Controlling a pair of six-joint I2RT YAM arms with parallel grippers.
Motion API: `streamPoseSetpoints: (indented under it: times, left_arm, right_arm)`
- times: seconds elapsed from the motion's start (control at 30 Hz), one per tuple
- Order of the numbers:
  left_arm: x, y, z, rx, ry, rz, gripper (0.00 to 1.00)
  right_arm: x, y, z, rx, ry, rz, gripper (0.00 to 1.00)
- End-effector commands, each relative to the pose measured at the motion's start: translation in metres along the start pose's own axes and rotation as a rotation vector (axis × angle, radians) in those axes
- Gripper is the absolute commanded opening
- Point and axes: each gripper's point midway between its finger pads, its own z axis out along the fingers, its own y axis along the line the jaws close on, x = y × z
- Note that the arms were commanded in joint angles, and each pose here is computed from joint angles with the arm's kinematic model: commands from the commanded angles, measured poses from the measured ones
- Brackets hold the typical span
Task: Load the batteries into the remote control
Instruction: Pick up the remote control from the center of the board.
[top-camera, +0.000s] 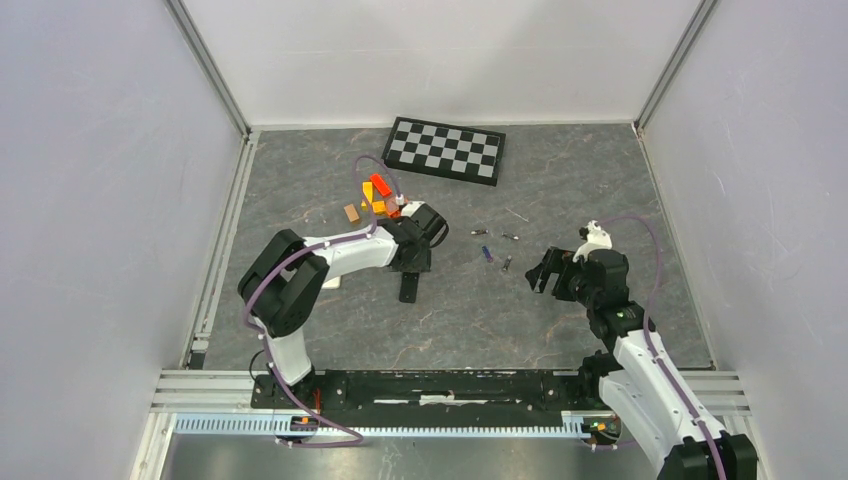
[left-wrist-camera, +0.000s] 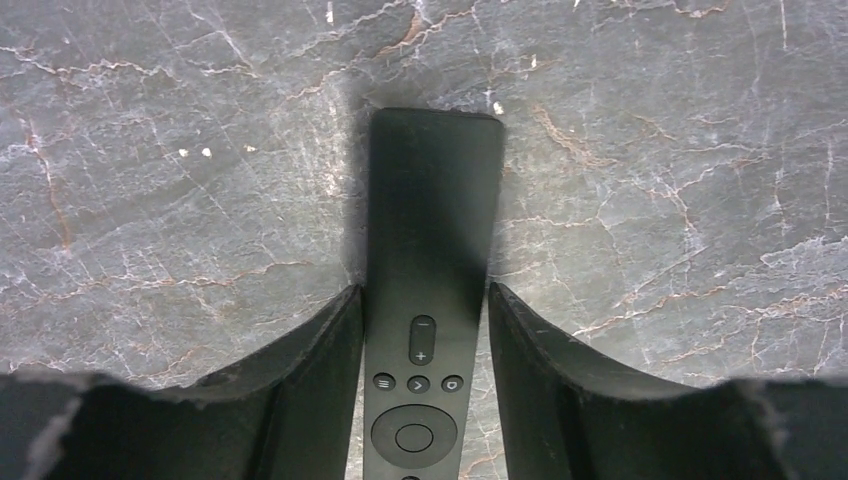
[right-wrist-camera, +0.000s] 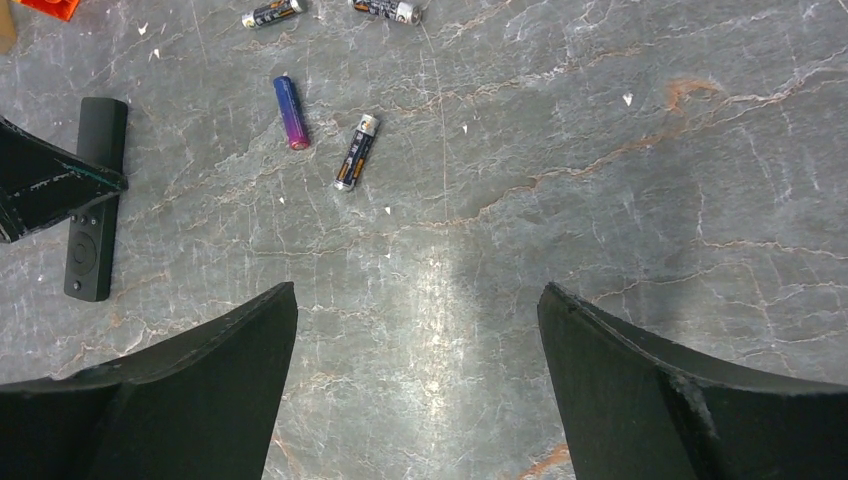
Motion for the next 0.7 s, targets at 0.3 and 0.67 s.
streamPoseSetpoints:
  times: [0.3,0.67]
  left_arm:
    - [0.01,-0.023,-0.015,0.153,0.061,0.04,0.36]
    - [-0.037,-0.124,-0.14,0.848,-0.003,-0.034,0.34]
  right_arm:
    - [0.0,0.03,-0.001,-0.144,-0.019,0.036,0.91]
    - [-0.038,0.118,-0.026,-0.546,-0.194,0.222,0.95]
